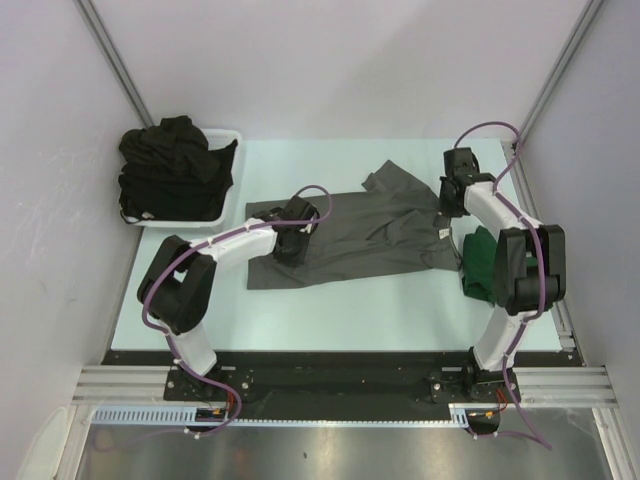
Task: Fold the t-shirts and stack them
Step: Fold the flattened tshirt in 1/3 of the way
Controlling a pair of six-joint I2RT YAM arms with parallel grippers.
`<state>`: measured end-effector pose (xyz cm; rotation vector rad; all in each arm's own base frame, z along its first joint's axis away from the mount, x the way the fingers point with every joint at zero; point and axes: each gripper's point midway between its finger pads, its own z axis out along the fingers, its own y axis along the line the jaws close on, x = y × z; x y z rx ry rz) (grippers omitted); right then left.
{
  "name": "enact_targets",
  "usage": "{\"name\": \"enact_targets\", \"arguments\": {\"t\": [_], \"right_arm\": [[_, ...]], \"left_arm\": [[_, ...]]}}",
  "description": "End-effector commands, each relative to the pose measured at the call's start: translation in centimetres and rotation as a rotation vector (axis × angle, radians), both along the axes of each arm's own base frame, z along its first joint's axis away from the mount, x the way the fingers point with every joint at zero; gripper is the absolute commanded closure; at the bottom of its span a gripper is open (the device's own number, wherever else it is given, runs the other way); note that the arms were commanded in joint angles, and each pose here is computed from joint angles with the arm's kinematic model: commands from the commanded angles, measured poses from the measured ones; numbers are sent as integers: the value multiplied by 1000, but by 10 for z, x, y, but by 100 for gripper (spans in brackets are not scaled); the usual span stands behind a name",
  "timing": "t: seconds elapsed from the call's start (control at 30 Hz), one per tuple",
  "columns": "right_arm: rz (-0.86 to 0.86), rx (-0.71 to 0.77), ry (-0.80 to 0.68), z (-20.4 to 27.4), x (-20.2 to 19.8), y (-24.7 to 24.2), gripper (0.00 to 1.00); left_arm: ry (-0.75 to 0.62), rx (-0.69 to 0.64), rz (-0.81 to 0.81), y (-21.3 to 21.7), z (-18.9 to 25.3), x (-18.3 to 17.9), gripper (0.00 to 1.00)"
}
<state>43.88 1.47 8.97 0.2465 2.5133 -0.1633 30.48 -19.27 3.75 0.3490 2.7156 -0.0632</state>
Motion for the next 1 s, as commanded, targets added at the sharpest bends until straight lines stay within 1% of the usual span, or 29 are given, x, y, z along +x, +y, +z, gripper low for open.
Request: {"name": "enact_targets", "arguments": {"t": [0.0,0.27,0.7,0.97], "right_arm": [[-21,5,20,-1,-26,0,100],[-28,12,67,-24,-49,3,100],[8,-13,55,-41,-34,2,100],[2,-51,83,-58,-31,-8,100]], "left_arm": [[-55,-44,-6,-6,20,10,100],[-60,-40,-10,-6,23,11,100],[-53,-19,-13,3,22,2,100],[-56,-5,-10,7,26,0,100]]}}
